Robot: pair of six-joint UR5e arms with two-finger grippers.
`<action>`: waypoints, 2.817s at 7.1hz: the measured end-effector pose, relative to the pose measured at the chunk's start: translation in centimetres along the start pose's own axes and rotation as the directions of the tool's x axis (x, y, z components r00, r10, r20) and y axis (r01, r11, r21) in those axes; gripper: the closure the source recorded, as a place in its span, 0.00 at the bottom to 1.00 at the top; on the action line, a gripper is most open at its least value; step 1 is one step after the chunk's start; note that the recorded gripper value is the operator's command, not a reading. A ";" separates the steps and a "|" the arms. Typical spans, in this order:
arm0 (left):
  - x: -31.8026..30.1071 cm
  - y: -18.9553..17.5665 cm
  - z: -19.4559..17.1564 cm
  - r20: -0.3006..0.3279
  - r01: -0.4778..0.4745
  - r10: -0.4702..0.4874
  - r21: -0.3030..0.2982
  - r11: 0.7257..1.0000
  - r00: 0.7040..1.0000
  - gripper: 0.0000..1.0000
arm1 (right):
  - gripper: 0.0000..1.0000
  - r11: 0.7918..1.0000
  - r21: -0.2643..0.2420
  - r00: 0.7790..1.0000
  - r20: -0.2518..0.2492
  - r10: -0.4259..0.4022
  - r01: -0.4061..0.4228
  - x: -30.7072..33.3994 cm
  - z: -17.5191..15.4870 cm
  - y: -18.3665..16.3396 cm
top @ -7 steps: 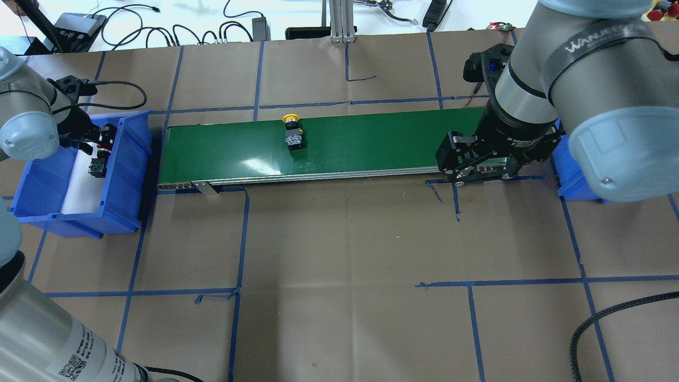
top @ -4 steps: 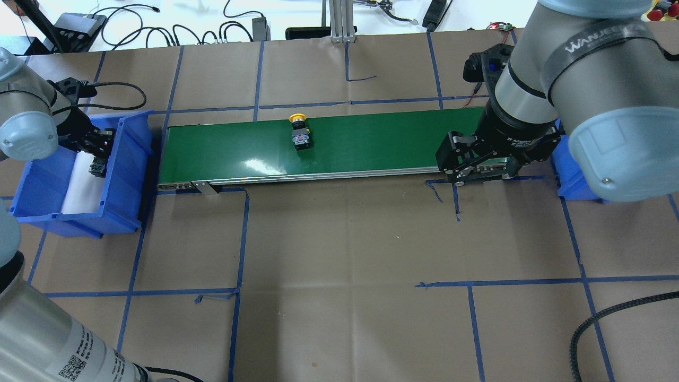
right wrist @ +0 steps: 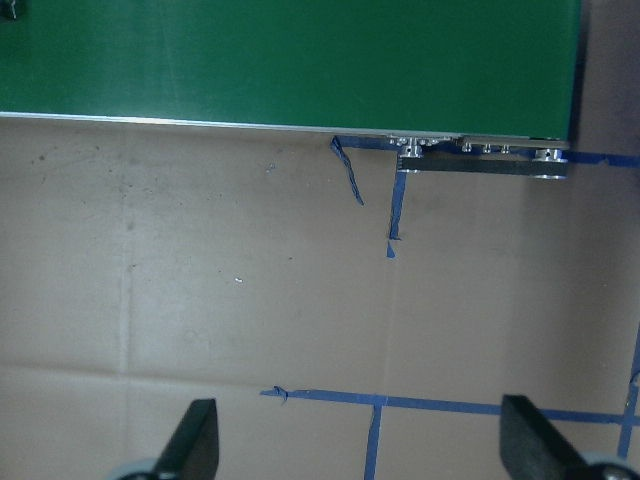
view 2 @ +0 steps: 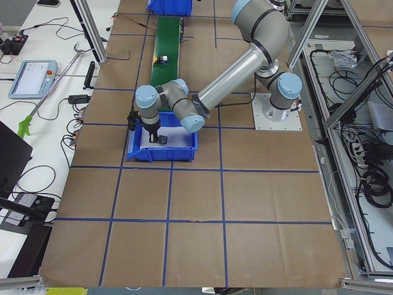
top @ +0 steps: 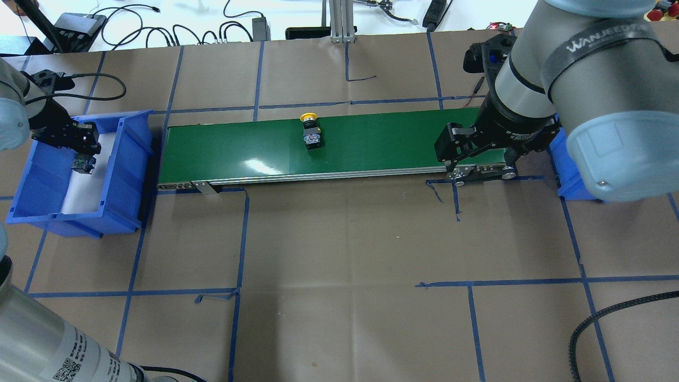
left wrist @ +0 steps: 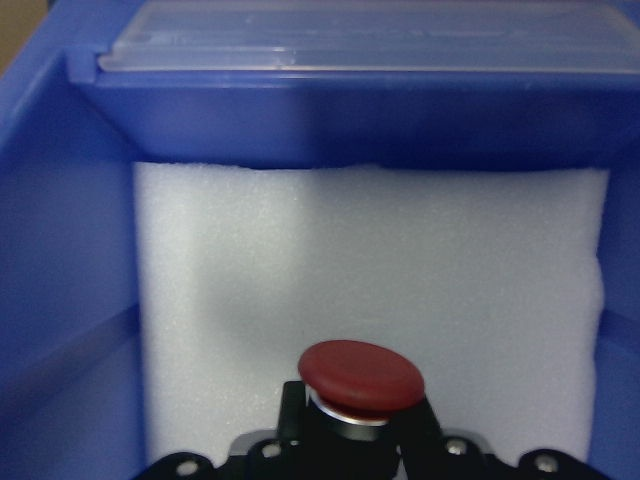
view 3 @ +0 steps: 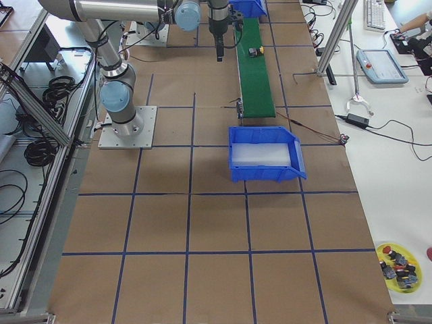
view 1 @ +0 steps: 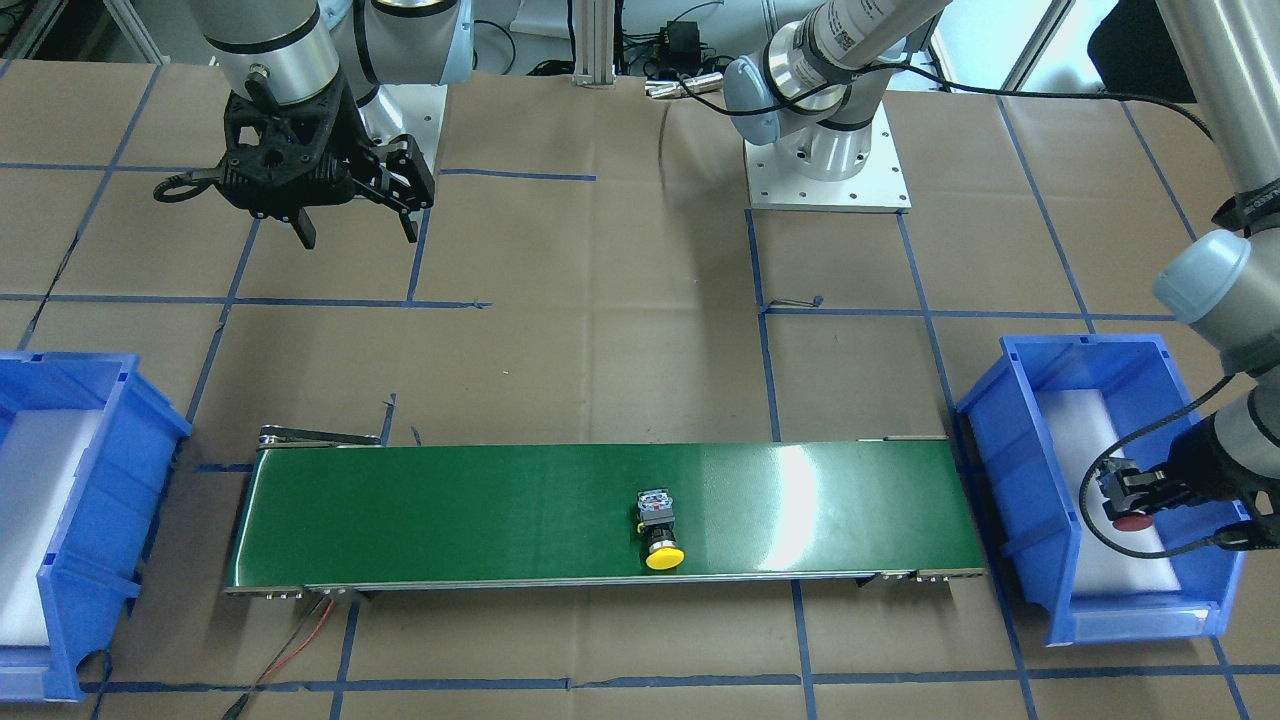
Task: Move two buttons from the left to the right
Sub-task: 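Lift the red button with the left gripper while the right gripper moves over the conveyor, then place the red button on the conveyor while the right gripper descends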
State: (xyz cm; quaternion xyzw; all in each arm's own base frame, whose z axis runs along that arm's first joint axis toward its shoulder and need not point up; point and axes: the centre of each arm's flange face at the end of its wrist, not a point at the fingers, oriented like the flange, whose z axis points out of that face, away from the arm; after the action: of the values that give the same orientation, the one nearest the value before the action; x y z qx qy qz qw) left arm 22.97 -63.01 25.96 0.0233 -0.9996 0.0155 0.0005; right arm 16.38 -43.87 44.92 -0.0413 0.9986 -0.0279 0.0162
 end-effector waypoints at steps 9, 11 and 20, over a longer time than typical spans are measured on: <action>10.4 -4.4 -13.4 0.002 0.028 -0.028 -0.083 0.996 1.000 0.98 | 0.00 0.993 0.117 1.000 0.019 -0.007 0.005 0.1 5.3 -6.5; 18.4 -5.0 -12.7 0.005 0.033 -0.033 -0.094 0.995 0.999 0.98 | 0.00 0.995 0.102 1.000 0.021 0.010 -0.012 0.2 7.1 -7.7; 25.4 -2.2 -1.1 0.011 0.101 -0.101 -0.085 0.991 0.995 0.78 | 0.00 0.991 0.110 0.997 0.033 0.072 -0.076 0.4 10.5 -10.8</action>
State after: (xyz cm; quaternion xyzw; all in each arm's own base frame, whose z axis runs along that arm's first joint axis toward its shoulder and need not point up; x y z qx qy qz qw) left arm -2.26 -66.33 27.18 0.0739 -0.9969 -0.0276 -0.0009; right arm 17.20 -55.18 35.06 -0.0037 0.9960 -0.0825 0.0340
